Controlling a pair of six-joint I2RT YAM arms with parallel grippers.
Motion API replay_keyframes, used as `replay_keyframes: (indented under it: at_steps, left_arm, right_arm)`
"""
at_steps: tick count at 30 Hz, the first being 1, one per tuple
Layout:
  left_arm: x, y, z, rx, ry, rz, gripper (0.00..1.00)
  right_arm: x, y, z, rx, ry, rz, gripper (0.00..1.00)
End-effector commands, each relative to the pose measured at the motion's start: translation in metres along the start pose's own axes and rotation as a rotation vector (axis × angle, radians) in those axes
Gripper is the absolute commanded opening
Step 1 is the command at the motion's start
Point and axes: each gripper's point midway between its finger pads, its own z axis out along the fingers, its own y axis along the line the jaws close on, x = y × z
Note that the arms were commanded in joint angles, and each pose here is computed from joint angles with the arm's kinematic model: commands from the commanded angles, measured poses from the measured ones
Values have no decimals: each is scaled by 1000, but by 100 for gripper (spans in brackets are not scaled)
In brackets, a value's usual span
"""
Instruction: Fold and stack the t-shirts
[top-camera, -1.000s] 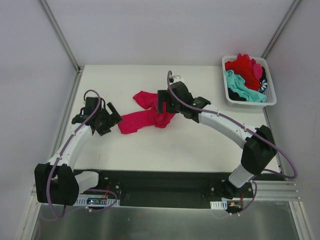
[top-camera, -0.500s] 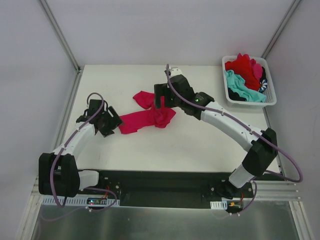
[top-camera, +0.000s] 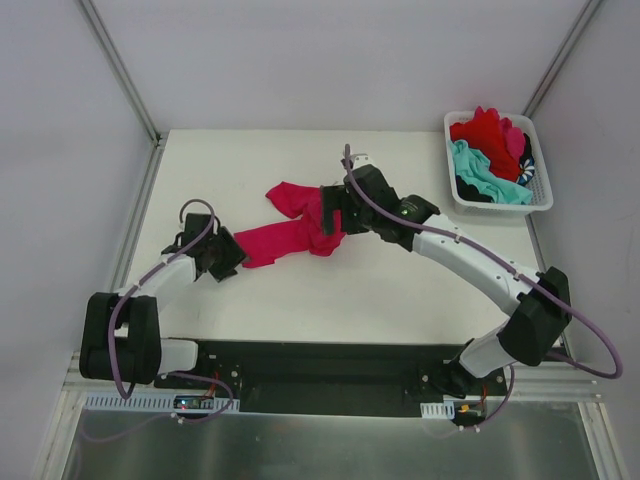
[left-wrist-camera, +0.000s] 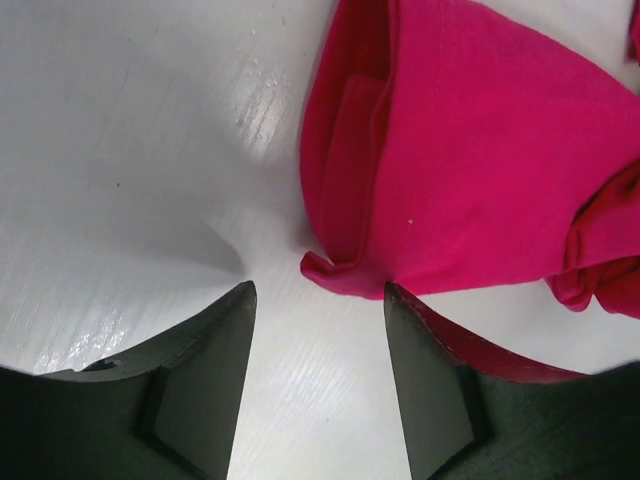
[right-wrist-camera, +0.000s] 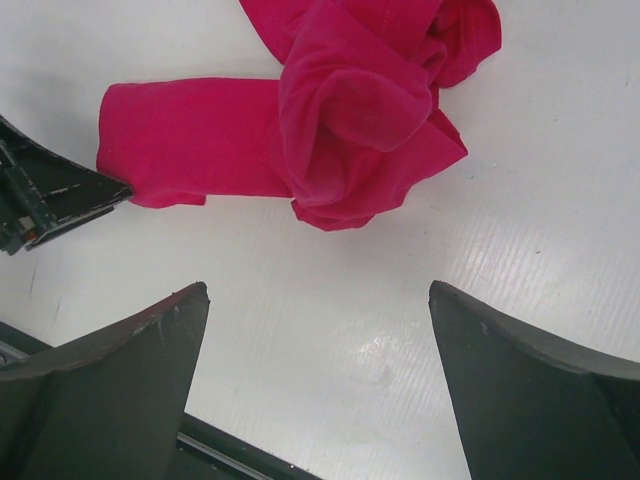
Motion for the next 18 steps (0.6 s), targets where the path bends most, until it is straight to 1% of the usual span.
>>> replay_keyframes:
  at_steps: [1,2,3,6,7,9,10,11,14,15,17,18]
  left_arm:
    - [-3,-8,15,51,-14,18,52]
    - [-3,-8,16,51,-10,21,51]
    - [-4,-7,19,42,-4,27,43]
    - [-4,-13,20,61,13,51,27]
    - [-4,-15,20,71,20,57,16]
    - [-7,-21,15,88,11,72,13]
    - [-8,-21,13,86,7,74,3]
    - [-8,-20,11,80,5,76,0]
    - [-16,-26,0,84,-29,89,0]
    - [-22,-34,-9,102,-54,97,0]
    - [-28,-40,-22,102,-67,109,0]
    - [-35,-51,-38,113,-83,117,0]
  right_arm:
    - [-3,9,-16,-47,-8,67,96]
    - [-4,9,-15,-43,-11,77,96]
    - [-6,8,-15,-33,-19,79,96]
    - [-8,6,-15,-20,-30,87,96]
    - [-10,7,-16,-23,-35,90,96]
    - [-8,7,-14,-27,-33,97,96]
    - [-5,8,-12,-27,-28,96,96]
    - [-3,8,-10,-28,-21,96,96]
    - [7,12,-3,-20,9,73,96]
    - [10,13,-1,-21,19,66,96]
    - [14,23,2,-32,37,29,96]
    - [16,31,3,-39,40,5,96]
